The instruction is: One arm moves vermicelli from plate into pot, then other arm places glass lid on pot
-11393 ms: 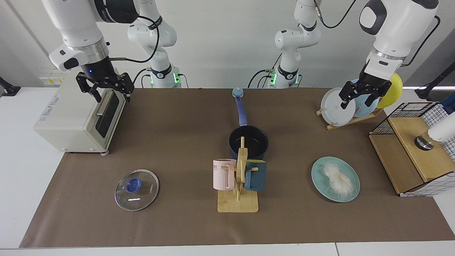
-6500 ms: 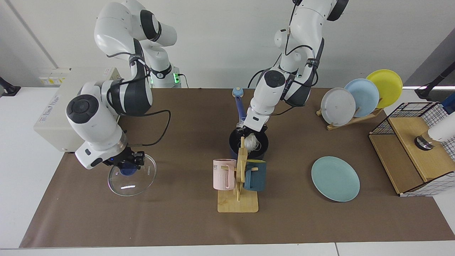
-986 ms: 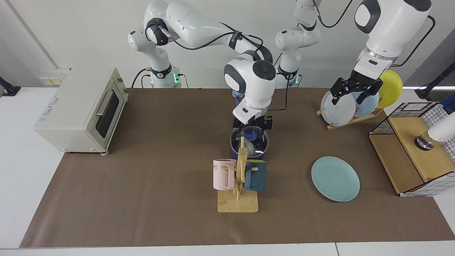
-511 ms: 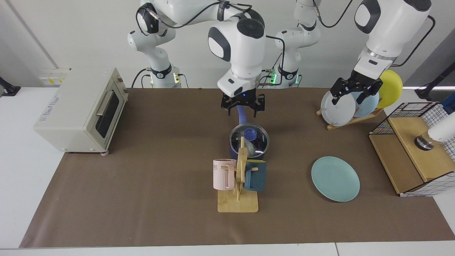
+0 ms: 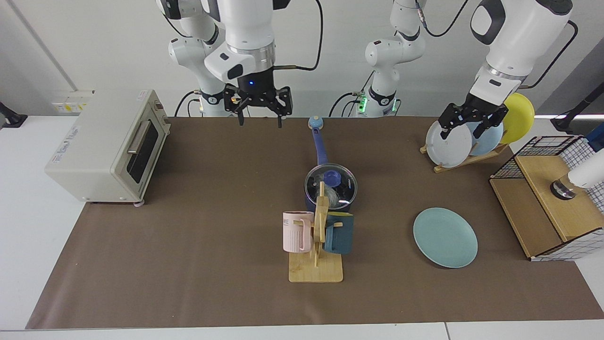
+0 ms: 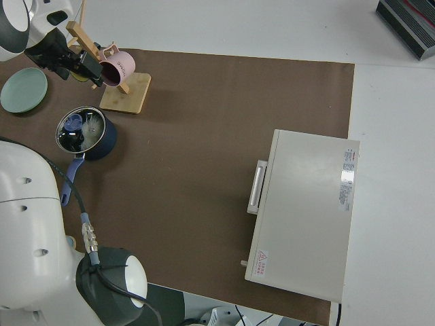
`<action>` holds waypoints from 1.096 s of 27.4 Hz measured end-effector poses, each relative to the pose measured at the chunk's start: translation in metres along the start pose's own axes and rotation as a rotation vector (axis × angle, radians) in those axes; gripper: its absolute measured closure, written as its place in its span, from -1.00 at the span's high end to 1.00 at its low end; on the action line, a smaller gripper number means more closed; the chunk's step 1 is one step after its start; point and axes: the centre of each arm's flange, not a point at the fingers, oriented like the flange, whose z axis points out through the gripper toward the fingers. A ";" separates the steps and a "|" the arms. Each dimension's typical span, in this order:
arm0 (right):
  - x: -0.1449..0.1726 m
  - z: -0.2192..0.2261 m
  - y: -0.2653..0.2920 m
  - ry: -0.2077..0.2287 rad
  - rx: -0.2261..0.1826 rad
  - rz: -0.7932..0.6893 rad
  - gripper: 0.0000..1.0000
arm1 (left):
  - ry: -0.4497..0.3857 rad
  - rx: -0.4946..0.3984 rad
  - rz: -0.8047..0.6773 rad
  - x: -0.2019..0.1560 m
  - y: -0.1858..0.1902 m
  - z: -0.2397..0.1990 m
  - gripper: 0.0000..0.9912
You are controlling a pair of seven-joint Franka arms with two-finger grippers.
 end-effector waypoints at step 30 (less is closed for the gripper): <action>0.031 0.068 0.200 -0.020 -0.044 0.034 1.00 | 0.000 0.000 0.000 0.000 0.000 0.000 1.00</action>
